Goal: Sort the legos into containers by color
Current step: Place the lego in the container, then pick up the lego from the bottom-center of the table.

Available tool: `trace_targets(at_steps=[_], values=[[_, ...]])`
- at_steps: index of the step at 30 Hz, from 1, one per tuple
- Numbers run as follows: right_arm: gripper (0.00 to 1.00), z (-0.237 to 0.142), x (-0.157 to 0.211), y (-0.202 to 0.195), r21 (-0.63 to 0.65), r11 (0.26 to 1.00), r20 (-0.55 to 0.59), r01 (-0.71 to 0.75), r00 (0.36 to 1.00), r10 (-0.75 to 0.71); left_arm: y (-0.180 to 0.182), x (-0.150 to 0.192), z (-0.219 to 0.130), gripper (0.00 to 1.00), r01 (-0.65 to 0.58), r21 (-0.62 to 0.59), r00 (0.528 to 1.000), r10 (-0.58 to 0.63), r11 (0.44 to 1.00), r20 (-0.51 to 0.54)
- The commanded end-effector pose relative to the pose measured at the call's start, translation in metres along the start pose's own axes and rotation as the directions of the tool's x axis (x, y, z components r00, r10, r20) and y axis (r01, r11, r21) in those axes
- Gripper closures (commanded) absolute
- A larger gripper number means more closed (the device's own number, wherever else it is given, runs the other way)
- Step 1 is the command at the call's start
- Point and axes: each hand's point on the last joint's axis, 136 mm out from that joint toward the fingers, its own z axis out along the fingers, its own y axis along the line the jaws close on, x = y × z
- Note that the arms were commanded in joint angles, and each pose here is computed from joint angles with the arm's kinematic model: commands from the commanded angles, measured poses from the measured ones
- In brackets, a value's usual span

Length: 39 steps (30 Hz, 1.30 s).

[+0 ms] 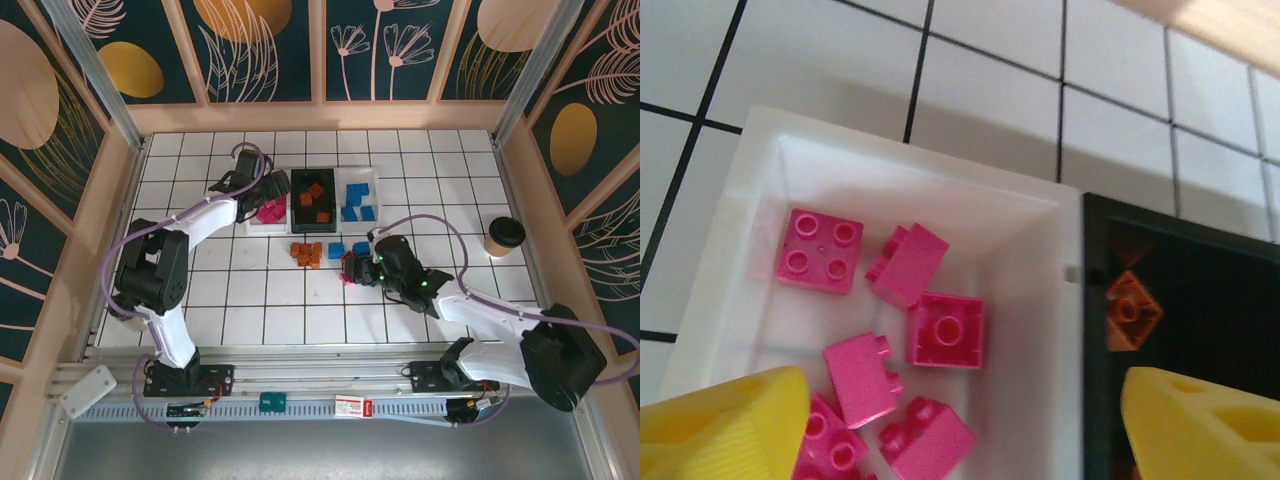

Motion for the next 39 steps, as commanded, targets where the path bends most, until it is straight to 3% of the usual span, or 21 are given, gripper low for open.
trace_targets(at_steps=[1,4,11,21,26,30,35,39], values=[[0.36,0.009,-0.003,0.017,-0.030,0.998,-0.022,0.053,0.998,-0.054,-0.029,-0.026,-0.055,0.11,0.013,0.144,0.996,-0.026,0.990,0.086],[0.36,0.021,0.004,0.023,-0.027,0.997,-0.057,0.077,0.995,-0.079,-0.032,-0.016,-0.086,0.01,0.011,0.201,0.994,-0.033,0.979,0.106],[0.37,0.044,0.011,0.013,0.058,0.992,-0.109,0.110,0.989,-0.103,-0.008,0.035,-0.135,0.01,0.042,0.260,0.993,-0.069,0.965,0.096],[0.42,0.053,0.047,0.036,0.079,0.973,-0.207,0.215,0.959,-0.195,0.024,0.075,-0.155,0.01,0.063,0.244,0.994,-0.084,0.968,0.076],[0.38,0.055,0.044,0.021,0.182,0.956,-0.198,0.231,0.961,-0.195,0.029,0.081,-0.154,0.01,0.061,0.234,0.995,-0.078,0.970,0.064],[0.39,0.063,0.055,0.019,0.184,0.950,-0.238,0.252,0.949,-0.206,0.032,0.083,-0.152,0.01,0.064,0.224,0.995,-0.079,0.973,0.059],[0.55,0.068,0.062,0.026,0.157,0.951,-0.255,0.267,0.941,-0.222,0.037,0.084,-0.153,0.01,0.063,0.200,0.995,-0.078,0.978,0.069],[0.67,0.060,0.041,0.049,0.095,0.958,-0.187,0.270,0.950,-0.250,0.045,0.086,-0.155,0.01,0.060,0.170,0.994,-0.074,0.984,0.076]])
